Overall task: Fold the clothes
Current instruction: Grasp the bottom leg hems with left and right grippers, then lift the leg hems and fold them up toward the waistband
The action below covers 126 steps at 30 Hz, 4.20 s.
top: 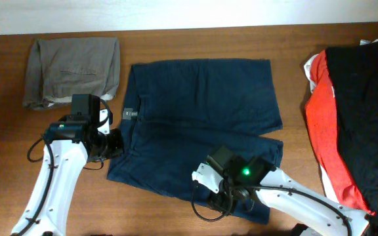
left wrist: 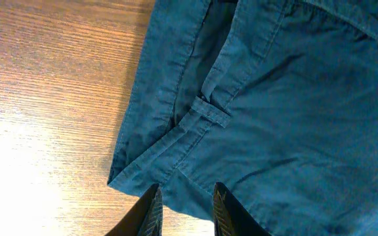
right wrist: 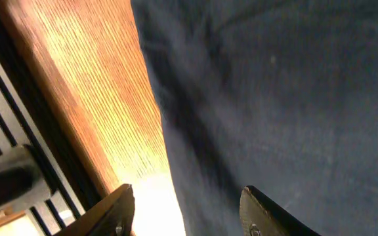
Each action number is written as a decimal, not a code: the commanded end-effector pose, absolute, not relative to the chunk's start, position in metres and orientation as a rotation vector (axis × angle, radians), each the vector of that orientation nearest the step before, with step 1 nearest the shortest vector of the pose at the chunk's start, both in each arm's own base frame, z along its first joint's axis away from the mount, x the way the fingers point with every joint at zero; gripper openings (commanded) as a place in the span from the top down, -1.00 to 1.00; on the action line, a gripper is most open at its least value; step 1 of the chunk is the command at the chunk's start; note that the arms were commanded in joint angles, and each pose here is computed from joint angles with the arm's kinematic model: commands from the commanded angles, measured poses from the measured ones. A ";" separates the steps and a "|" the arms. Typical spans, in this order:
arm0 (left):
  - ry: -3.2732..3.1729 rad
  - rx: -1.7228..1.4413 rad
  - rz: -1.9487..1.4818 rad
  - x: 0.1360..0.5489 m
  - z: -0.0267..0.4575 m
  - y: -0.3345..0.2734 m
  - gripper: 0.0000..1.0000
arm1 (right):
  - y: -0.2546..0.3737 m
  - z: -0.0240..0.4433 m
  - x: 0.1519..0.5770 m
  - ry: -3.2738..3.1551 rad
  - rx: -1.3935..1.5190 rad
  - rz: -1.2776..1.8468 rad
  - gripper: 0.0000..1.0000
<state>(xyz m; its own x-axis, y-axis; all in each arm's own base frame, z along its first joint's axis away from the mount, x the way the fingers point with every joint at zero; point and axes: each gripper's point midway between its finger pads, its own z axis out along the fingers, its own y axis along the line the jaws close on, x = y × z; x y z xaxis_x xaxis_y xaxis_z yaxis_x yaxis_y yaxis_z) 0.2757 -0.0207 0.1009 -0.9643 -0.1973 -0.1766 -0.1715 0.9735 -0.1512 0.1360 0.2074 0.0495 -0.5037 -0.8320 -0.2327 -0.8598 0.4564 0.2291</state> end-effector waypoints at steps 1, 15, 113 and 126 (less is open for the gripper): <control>2.932 -0.284 -0.195 0.274 0.100 -0.020 0.48 | 0.194 0.036 0.149 2.614 -1.559 0.251 -0.11; 2.943 -0.286 -0.194 0.271 0.100 -0.020 0.46 | 0.198 0.020 0.124 2.689 -1.689 0.409 -0.16; 2.170 -0.326 -0.527 0.513 0.118 -0.076 0.99 | 0.136 0.130 0.482 2.193 -0.984 -0.151 0.92; 1.960 -0.078 -0.512 0.559 0.182 -0.100 -0.99 | 0.080 0.188 0.550 2.064 -0.300 -0.164 -0.97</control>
<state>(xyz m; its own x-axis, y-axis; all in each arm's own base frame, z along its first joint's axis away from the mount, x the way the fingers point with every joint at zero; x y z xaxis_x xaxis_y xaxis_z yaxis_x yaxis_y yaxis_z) 0.5544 -0.0943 0.0813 -0.5542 -0.3335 -0.7626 0.0642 0.8963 -0.4387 0.5475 0.1107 0.1182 -0.4809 -0.4855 -0.7301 -0.3328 0.8715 -0.3603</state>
